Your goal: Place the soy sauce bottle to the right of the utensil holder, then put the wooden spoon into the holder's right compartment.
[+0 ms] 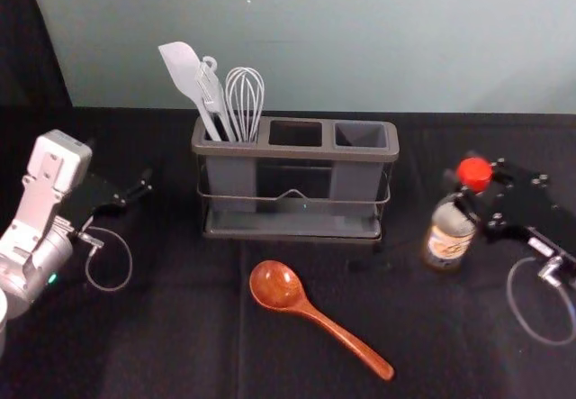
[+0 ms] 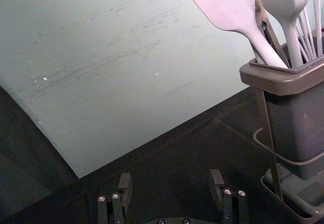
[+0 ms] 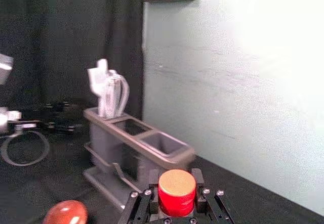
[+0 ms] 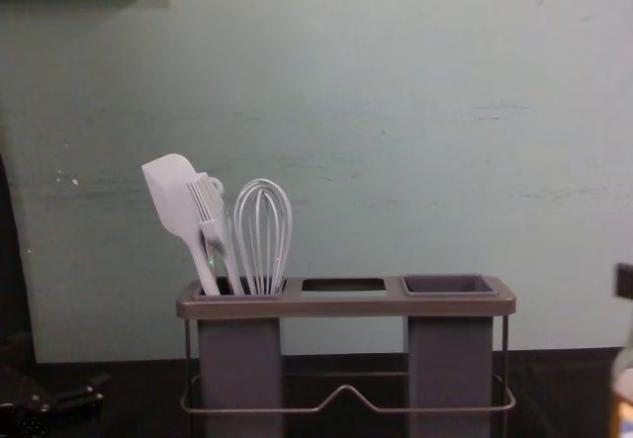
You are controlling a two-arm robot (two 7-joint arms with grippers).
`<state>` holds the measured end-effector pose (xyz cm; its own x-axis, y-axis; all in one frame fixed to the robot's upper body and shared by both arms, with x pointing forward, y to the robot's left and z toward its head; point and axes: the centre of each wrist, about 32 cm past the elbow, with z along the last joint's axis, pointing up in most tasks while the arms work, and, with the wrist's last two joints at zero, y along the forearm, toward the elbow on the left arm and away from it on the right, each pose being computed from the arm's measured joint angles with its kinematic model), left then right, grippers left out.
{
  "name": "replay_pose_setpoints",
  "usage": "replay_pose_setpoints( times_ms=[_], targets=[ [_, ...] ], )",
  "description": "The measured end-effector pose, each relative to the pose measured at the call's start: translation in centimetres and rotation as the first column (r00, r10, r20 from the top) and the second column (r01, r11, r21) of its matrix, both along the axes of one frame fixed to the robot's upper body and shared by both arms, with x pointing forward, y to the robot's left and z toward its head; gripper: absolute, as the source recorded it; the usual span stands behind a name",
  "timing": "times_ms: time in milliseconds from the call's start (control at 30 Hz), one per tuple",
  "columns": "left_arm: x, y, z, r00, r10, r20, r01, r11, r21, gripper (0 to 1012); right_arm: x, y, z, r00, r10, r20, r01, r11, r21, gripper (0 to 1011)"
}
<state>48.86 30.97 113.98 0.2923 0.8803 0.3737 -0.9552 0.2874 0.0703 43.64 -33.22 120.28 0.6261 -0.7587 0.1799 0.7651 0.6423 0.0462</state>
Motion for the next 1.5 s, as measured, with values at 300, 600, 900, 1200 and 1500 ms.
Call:
replay_pose_setpoints(
  times_ms=[300,600,900,1200,1500],
  targets=[
    [0.0,0.0,0.0,1.0,0.0,0.0,0.0,1.0,0.0,1005,1.1,-1.7,-0.3,0.997,-0.069,0.018,0.069,0.998,-0.013,386],
    [0.0,0.0,0.0,1.0,0.0,0.0,0.0,1.0,0.0,1005,3.5,-1.1,-1.0,0.997,-0.074,0.012,0.074,0.997,-0.016,386],
    [0.0,0.0,0.0,1.0,0.0,0.0,0.0,1.0,0.0,1005,5.8,0.9,-1.4,0.999,-0.05,-0.003,0.05,0.999,-0.007,386],
    [0.0,0.0,0.0,1.0,0.0,0.0,0.0,1.0,0.0,1005,6.9,2.0,-2.0,0.999,-0.042,-0.027,0.042,0.999,0.006,386],
    [0.0,0.0,0.0,1.0,0.0,0.0,0.0,1.0,0.0,1005,7.5,2.1,-2.5,0.998,-0.049,-0.031,0.05,0.999,0.016,386]
  ],
)
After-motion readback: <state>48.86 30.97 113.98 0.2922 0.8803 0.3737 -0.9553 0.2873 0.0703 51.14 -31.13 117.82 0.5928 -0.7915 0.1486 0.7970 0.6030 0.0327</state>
